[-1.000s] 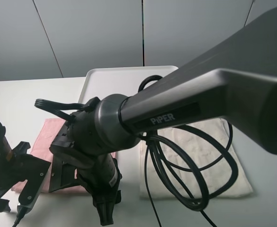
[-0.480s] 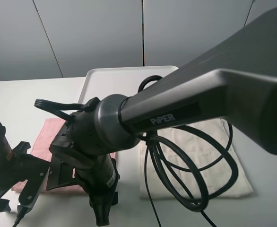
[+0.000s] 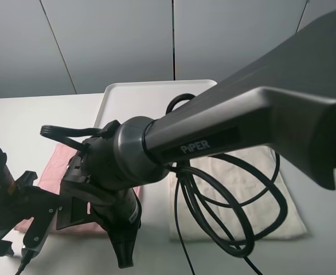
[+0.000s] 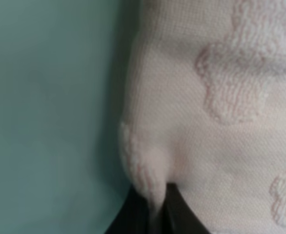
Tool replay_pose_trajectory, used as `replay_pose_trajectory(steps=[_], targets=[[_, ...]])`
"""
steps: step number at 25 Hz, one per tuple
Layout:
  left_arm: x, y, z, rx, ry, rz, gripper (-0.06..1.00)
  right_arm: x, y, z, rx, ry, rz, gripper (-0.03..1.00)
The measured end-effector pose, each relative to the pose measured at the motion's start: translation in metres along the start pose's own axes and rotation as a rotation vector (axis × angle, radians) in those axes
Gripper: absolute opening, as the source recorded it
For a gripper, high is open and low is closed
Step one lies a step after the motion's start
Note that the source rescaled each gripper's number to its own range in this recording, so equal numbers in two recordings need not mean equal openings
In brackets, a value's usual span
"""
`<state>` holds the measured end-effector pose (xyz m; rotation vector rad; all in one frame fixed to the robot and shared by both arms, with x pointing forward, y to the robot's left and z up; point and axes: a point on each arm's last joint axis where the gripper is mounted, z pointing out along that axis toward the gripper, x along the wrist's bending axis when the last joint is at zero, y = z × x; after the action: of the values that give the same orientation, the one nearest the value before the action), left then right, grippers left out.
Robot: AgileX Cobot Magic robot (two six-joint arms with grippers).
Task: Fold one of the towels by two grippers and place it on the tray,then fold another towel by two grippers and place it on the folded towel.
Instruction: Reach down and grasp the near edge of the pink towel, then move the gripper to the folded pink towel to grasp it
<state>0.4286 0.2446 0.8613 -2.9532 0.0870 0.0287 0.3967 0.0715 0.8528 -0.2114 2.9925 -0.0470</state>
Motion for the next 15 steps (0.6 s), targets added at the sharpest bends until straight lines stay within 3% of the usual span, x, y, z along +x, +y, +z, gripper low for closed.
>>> replay_pose_trajectory(steps=[2,4,6,12,15], targets=[[0.001,0.000,0.000,-0.005,0.007,0.000,0.98,0.000,0.000,0.000,-0.001,-0.002,-0.001,0.01],[0.002,0.001,0.000,-0.012,0.017,0.000,0.90,0.000,0.000,0.000,-0.001,-0.002,-0.001,0.01],[0.004,0.002,0.000,-0.022,0.041,0.008,0.72,0.000,0.000,0.000,-0.001,-0.002,-0.001,0.01],[0.010,0.005,-0.001,-0.050,0.093,0.026,0.07,0.000,0.000,0.000,-0.001,-0.002,0.000,0.01],[0.010,0.005,-0.001,-0.052,0.096,0.027,0.01,0.000,0.000,0.000,-0.001,-0.002,0.002,0.01]])
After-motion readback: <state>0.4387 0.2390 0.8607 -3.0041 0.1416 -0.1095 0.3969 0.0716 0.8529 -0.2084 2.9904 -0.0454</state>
